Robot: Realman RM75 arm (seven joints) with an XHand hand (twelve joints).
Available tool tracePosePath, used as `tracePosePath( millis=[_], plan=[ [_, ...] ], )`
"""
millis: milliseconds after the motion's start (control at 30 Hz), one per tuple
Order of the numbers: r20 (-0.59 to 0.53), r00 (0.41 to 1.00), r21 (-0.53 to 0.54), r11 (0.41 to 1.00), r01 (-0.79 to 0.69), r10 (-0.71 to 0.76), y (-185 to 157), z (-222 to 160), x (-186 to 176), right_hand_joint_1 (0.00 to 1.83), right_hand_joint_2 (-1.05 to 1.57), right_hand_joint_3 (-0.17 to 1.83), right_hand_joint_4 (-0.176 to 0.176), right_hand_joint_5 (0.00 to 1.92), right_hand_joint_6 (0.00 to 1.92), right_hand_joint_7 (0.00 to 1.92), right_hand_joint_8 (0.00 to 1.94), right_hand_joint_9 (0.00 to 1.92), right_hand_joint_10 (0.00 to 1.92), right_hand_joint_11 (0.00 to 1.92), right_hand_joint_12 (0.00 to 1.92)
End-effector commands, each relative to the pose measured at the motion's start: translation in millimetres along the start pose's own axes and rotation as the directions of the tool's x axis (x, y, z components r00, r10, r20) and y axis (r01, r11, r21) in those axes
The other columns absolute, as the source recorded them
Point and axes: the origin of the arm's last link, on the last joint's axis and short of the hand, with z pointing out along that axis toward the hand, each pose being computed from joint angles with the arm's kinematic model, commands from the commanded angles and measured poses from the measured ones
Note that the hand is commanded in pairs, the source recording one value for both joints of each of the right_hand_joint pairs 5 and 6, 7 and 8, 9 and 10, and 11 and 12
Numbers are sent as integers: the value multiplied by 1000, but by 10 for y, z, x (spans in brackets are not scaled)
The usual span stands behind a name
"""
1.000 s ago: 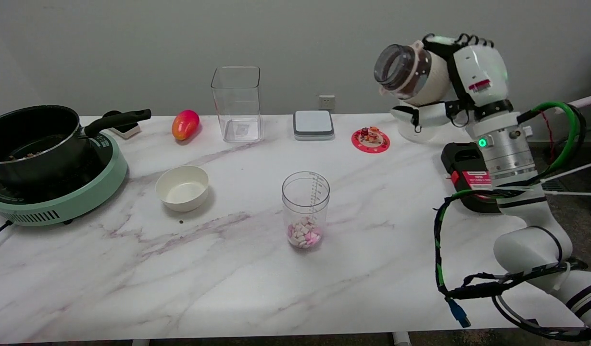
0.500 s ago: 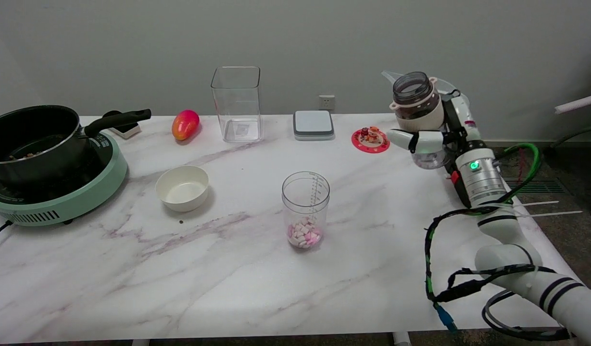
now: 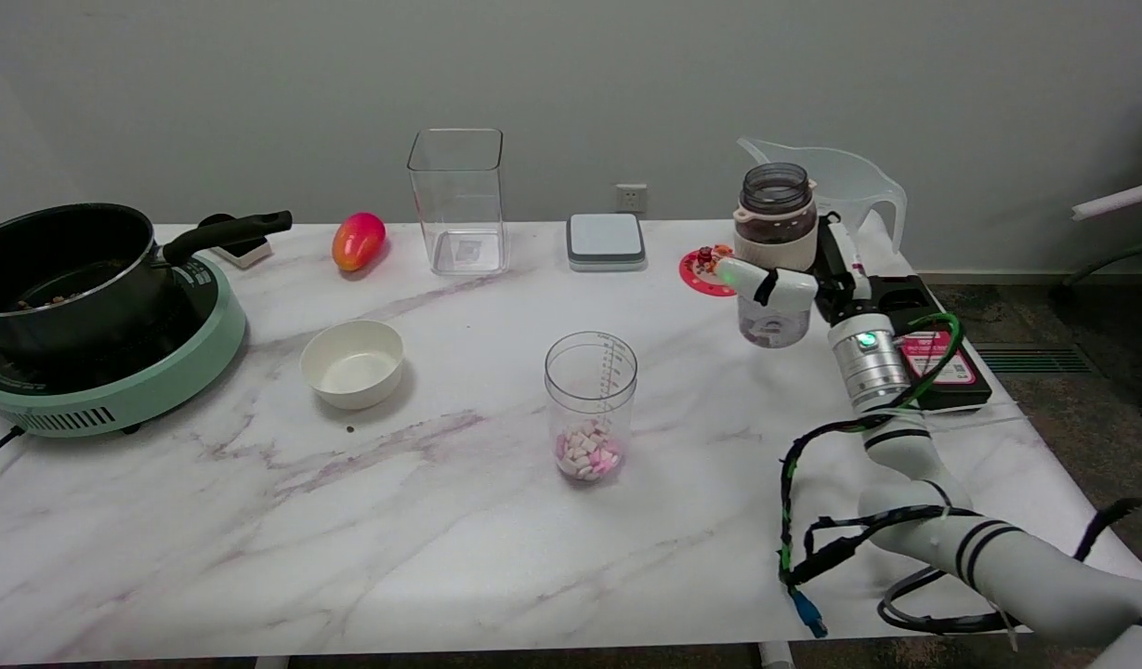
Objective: Place the bottle on the table.
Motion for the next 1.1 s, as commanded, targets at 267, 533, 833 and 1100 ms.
tracePosePath(
  millis=[267, 533, 833, 1100],
  plan=[
    [47, 973, 22, 974, -225, 224, 73, 78, -698, 1310, 1104, 547, 0, 1920, 1920, 1755, 1755, 1401, 1401, 1213, 1213],
    [44, 977, -3, 978, -209, 209, 179, -96, -771, 1307, 1081, 558, 0, 1920, 1920, 1753, 1753, 1399, 1399, 1205, 1205],
    [-47, 997, -43, 998, 52, -54, 286, -218, -648, 1149, 1496, 459, 0, 1920, 1920, 1857, 1857, 1535, 1535, 1325, 1325],
    [-64, 995, -48, 996, 76, -79, 321, -227, -525, 1128, 1543, 439, 0, 1920, 1920, 1864, 1864, 1539, 1539, 1335, 1335]
  ],
)
